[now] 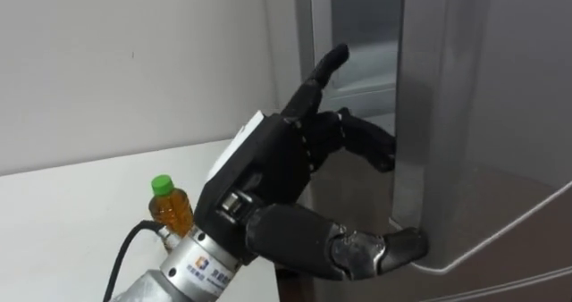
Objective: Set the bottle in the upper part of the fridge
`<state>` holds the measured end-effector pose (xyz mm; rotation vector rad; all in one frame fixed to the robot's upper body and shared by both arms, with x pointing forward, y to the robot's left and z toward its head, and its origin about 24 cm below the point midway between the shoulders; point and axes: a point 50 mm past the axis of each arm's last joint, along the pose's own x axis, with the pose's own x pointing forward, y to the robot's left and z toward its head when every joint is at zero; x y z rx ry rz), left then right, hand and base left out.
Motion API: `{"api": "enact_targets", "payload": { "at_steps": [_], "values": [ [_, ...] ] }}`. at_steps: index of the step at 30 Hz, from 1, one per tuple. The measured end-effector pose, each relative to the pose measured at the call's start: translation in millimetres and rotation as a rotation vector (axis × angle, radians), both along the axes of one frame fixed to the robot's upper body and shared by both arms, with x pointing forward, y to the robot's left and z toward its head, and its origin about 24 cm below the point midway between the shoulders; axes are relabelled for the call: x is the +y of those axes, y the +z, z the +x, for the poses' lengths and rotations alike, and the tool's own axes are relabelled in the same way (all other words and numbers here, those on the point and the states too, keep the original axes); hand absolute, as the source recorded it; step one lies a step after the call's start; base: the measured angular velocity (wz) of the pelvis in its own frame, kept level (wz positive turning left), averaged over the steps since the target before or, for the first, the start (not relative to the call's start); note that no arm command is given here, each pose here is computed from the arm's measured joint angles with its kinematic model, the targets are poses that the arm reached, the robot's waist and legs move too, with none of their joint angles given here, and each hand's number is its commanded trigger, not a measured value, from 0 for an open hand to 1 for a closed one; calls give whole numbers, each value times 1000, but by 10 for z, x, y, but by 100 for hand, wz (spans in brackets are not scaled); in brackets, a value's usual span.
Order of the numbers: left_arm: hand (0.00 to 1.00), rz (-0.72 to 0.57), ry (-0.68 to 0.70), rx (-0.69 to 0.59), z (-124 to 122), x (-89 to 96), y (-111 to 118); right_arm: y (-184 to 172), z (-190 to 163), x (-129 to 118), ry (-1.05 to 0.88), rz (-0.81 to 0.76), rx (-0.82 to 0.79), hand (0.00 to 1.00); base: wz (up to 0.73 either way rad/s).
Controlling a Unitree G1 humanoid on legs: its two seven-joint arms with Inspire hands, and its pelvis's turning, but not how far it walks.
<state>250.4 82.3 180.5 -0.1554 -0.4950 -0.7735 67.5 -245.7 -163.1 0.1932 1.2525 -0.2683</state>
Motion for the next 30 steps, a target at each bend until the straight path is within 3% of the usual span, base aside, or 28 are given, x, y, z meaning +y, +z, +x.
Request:
{"api": "enact_targets", "payload": {
  "at_steps": [14, 30],
  "values": [
    [0, 132, -259, 82, -106, -364, -280, 21, 64, -32, -1, -2, -26, 0, -9],
    [0, 188, -317, 113, -99, -407, -393, 24, 80, -19, -36, 30, -48, 0, -5]
  ]
}}
